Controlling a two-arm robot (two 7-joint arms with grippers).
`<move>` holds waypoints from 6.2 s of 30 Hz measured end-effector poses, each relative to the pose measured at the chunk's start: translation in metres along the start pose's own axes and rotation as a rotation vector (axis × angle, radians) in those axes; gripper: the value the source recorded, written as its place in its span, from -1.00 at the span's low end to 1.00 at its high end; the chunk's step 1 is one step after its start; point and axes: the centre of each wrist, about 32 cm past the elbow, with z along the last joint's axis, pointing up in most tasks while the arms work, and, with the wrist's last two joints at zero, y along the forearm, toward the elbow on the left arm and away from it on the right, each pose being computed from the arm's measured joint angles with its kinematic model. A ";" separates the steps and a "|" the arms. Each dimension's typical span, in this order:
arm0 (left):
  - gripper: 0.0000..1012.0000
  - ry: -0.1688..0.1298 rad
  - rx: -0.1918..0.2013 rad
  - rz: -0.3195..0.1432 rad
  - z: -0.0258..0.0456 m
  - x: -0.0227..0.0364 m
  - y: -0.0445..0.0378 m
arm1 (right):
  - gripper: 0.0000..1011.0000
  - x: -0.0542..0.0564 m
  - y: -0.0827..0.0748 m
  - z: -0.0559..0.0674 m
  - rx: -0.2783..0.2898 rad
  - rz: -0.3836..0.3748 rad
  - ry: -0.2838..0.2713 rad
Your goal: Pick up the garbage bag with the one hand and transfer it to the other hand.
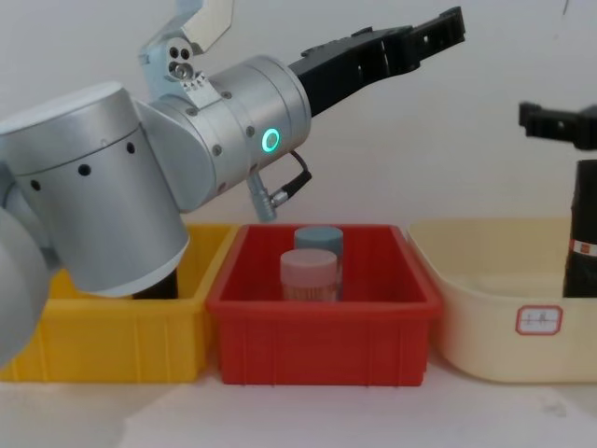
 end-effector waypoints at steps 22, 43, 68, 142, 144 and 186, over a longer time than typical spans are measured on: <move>0.98 -0.097 0.025 0.124 0.0120 0.0048 0.0229 | 0.98 -0.034 -0.002 0.033 0.099 0.186 0.044; 0.98 -0.230 0.022 0.350 0.0372 0.0177 0.0768 | 0.98 -0.052 0.005 0.032 0.060 0.279 0.081; 0.98 -0.267 0.019 0.414 0.0455 0.0194 0.0934 | 0.98 -0.085 0.032 0.008 -0.128 0.441 0.081; 0.98 -0.272 0.019 0.423 0.0465 0.0196 0.0958 | 0.32 -0.112 0.089 -0.021 -0.352 0.410 0.027; 0.98 -0.272 0.019 0.423 0.0465 0.0196 0.0958 | 0.32 -0.112 0.089 -0.021 -0.353 0.407 0.029; 0.98 -0.272 0.019 0.423 0.0465 0.0196 0.0958 | 0.32 -0.021 0.046 0.024 -0.128 0.112 -0.009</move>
